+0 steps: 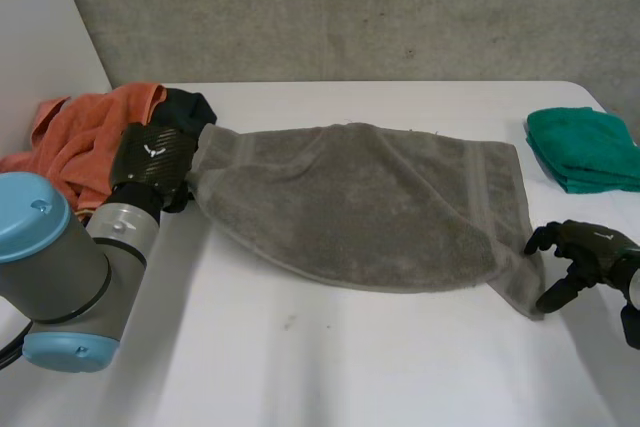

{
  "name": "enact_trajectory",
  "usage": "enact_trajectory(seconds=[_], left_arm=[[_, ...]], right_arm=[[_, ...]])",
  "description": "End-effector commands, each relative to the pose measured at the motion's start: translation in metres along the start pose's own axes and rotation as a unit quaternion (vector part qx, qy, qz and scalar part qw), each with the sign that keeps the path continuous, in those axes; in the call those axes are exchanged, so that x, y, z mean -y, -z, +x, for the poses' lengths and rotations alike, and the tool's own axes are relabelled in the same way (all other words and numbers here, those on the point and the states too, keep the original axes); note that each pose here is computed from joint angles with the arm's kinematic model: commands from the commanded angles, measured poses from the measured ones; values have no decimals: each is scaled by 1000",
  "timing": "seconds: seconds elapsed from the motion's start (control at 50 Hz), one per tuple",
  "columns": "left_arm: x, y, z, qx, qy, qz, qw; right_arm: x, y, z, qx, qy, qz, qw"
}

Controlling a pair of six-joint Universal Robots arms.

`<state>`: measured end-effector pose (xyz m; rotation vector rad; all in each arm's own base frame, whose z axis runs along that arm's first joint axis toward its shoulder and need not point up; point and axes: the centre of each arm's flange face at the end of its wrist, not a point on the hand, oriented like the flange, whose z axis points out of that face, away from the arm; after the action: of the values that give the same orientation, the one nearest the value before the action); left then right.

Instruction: Fold the laundry.

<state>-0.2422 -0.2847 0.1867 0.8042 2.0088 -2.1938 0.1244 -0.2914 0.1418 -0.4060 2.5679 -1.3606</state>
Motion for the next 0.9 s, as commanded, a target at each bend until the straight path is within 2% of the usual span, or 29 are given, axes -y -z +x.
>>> enact_trajectory(seconds=[0.02,0.18,0.42,0.46,0.54,0.64,0.7,0.78,0.8,0.86,0.9], left_arm=[[-1,-1,-2,2,0,-2,1000],[-1,0,-2,3,-1,-3,1000],[-3,13,0,-20,-7,-48,999],[-1,16,-1,-24,-7,-55,998],[4,27,-3,-34,-11,-76,996],[6,48,-7,-52,-30,-119,991],[6,67,-13,-69,-63,-160,983],[3,102,-13,-113,-115,-220,962],[2,118,-10,-137,-134,-241,951],[1,143,-7,-171,-157,-268,935],[2,154,-4,-187,-166,-270,930]], right_arm=[[1,-7,-2,15,-36,11,999],[-3,-17,-1,19,-46,7,999],[2,-21,-8,33,-11,15,999],[10,-14,-9,31,13,28,999],[27,7,-11,19,107,45,993],[30,30,-14,21,239,-5,971],[29,40,-6,22,284,-41,958],[26,66,7,32,343,-121,931],[25,70,8,37,350,-132,927],[26,84,7,59,369,-154,914],[27,86,7,63,379,-154,910]])
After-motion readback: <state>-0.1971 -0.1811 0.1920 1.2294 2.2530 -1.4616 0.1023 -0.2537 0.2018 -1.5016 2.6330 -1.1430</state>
